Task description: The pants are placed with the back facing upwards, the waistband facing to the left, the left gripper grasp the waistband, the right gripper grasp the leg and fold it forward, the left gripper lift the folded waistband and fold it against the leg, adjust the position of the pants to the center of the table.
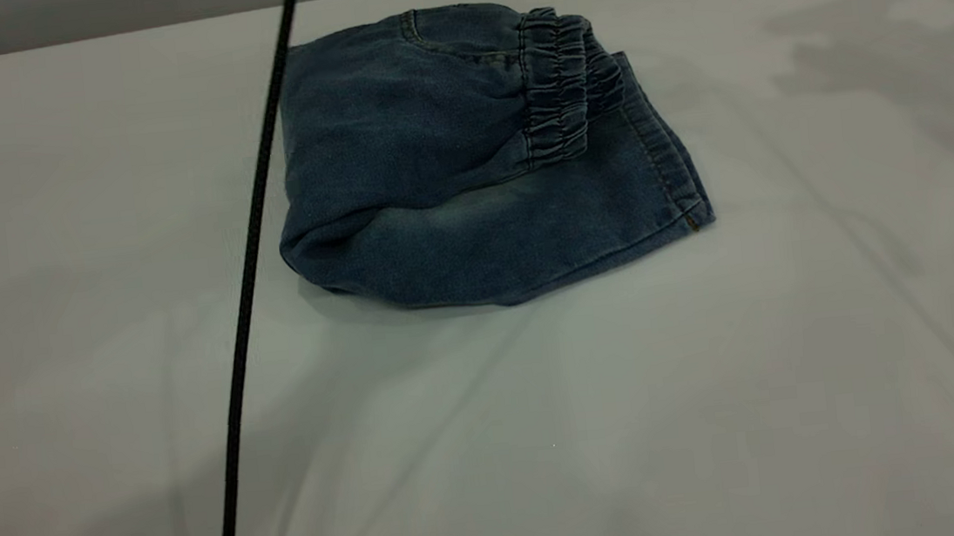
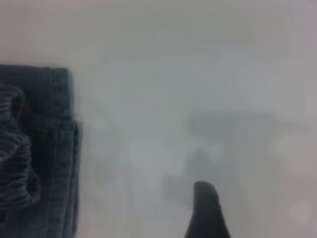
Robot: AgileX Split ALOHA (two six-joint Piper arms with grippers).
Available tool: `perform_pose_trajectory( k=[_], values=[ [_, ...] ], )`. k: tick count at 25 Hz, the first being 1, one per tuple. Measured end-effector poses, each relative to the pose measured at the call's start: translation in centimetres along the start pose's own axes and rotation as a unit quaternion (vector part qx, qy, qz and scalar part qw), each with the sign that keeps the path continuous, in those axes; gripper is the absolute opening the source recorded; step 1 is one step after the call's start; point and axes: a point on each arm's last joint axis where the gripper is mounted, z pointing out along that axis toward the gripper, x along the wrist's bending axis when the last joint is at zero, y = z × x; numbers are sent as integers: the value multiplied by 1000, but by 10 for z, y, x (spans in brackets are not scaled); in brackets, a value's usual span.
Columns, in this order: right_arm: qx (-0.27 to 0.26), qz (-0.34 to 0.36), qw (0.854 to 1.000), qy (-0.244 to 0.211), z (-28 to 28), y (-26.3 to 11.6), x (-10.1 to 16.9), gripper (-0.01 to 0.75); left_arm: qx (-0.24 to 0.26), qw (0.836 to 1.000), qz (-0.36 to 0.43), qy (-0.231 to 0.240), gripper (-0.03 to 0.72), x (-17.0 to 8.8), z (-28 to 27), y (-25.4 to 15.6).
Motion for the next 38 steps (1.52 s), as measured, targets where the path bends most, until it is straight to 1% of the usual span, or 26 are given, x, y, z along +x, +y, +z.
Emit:
perform_pose_trajectory(
  k=[5, 7, 9, 13, 17, 22, 25, 33, 38],
  values=[
    [-19, 4, 1000, 5, -19, 4, 3, 416, 74, 994, -23, 82, 542, 15, 1, -12],
    [-34, 3, 999, 4, -33, 7, 3, 416, 97, 989, -29, 104, 542, 21, 8, -19],
    [-53, 5, 999, 7, -49, 9, 5, 416, 119, 986, -25, 115, 542, 24, 17, -25],
    [-74, 12, 997, 23, -76, 10, 10, 416, 132, 985, -25, 105, 542, 20, 37, -31],
    [-76, 18, 996, 39, -86, 10, 13, 416, 135, 985, -17, 102, 542, 19, 58, -37],
    [-89, 22, 994, 51, -99, 10, 16, 416, 150, 984, -13, 96, 542, 18, 87, -50],
    [-94, 17, 994, 59, -102, 10, 18, 416, 151, 984, 3, 90, 540, 15, 101, -54],
    [-99, 10, 993, 60, -104, 11, 18, 416, 161, 981, 86, 68, 516, 12, 113, -60],
    [-105, 10, 993, 59, -104, 12, 18, 416, 164, 976, 139, 36, 496, 7, 114, -60]
  ],
)
